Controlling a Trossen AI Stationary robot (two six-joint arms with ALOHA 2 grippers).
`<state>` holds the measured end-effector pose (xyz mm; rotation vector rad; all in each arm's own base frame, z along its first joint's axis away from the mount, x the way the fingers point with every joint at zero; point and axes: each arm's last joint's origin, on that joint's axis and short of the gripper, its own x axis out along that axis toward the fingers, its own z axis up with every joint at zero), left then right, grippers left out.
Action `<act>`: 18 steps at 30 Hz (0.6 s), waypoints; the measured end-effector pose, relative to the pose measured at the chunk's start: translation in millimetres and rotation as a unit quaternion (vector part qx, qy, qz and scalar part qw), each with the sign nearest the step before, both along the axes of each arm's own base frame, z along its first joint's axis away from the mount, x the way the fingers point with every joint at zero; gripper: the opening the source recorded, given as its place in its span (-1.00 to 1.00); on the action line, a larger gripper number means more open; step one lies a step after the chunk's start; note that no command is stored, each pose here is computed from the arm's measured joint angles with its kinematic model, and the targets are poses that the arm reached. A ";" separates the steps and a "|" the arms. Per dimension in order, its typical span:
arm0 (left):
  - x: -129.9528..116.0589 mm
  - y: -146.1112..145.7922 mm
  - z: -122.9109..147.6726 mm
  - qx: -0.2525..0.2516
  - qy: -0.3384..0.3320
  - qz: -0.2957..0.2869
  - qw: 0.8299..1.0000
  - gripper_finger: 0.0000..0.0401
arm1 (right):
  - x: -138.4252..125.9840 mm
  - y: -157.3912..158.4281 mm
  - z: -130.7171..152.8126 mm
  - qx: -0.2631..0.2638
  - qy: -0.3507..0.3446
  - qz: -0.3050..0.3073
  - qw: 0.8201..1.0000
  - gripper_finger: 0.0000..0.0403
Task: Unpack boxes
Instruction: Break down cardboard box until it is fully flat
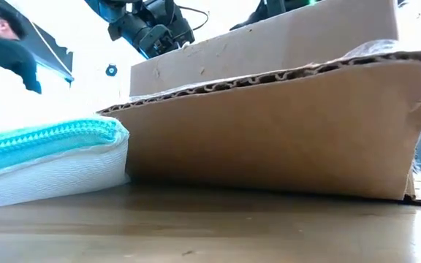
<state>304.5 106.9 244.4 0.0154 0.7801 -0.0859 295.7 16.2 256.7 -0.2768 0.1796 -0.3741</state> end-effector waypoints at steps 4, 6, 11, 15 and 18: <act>-0.2 0.0 -0.2 0.000 0.001 0.001 1.000 0.06 | -1.6 0.0 1.9 0.016 -0.007 0.004 1.000 -0.66; 0.1 -0.5 -0.1 0.001 0.002 0.001 1.000 0.06 | -1.3 0.1 3.3 0.023 -0.018 0.005 1.000 -0.66; 0.0 -0.4 -0.2 0.001 0.002 0.002 1.000 0.06 | -0.7 -0.1 7.7 0.034 -0.047 0.010 0.998 -0.66; 0.0 -0.4 -0.2 0.001 0.002 0.002 1.000 0.06 | -0.3 -3.4 8.3 0.033 -0.051 0.006 0.998 -0.66; 0.4 -1.3 -0.1 -0.001 0.002 0.003 1.000 0.06 | 2.2 -7.1 7.1 0.033 -0.058 -0.001 0.998 -0.66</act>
